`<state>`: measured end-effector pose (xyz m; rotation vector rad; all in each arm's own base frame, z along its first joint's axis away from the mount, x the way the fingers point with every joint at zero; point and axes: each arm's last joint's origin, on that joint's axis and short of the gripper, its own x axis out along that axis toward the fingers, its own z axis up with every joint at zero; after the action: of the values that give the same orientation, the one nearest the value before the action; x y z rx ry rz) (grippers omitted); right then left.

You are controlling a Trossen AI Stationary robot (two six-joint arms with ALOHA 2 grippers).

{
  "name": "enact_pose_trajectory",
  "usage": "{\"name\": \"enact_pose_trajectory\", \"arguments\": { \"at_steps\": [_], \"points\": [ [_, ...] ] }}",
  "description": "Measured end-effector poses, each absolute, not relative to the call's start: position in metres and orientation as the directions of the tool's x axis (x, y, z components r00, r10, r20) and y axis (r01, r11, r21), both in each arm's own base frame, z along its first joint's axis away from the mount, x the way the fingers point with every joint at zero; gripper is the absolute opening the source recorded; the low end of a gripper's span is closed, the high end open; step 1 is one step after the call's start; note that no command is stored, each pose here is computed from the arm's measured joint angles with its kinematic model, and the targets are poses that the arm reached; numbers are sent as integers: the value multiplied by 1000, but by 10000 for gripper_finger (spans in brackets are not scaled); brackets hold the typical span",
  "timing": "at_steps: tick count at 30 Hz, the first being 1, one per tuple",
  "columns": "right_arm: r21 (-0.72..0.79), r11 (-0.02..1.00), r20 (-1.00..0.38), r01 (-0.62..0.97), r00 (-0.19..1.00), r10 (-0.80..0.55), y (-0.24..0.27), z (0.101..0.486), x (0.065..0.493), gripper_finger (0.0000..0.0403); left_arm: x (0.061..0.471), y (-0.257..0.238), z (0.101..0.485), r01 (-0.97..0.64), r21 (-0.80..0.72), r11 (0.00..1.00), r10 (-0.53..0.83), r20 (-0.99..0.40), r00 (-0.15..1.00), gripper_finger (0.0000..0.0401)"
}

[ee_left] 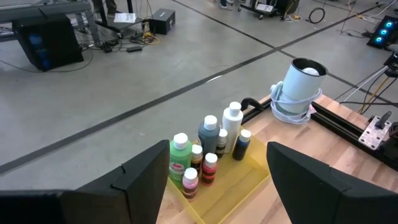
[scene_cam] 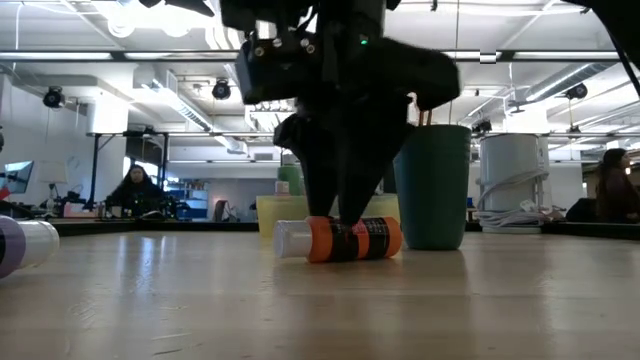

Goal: Pick & Place Paint Supplies
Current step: Put the orange paint bottle into the yellow bin

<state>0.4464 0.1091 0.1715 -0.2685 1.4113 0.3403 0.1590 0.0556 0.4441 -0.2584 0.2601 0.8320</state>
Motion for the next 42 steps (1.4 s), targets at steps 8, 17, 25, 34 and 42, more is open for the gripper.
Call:
{"name": "enact_pose_trajectory", "arguments": {
  "at_steps": [8,17,25,34,42],
  "points": [
    [20,916,-988,-400,132,79,106,169,452,209,160,56,444,-754,-121,646,690,-329,644,273],
    [62,914,-988,-401,104,113,106,155,454,173,162,56,443,-754,-118,646,690,-333,643,273],
    [64,912,-987,-405,108,117,106,154,455,156,163,56,442,-754,-116,646,689,-336,642,273],
    [86,911,-985,-404,103,138,105,147,455,187,166,57,441,-761,-155,630,688,-343,640,273],
    [89,918,-986,-385,94,136,105,144,453,170,166,57,442,-747,-197,635,670,-340,659,273]
  ]
}}
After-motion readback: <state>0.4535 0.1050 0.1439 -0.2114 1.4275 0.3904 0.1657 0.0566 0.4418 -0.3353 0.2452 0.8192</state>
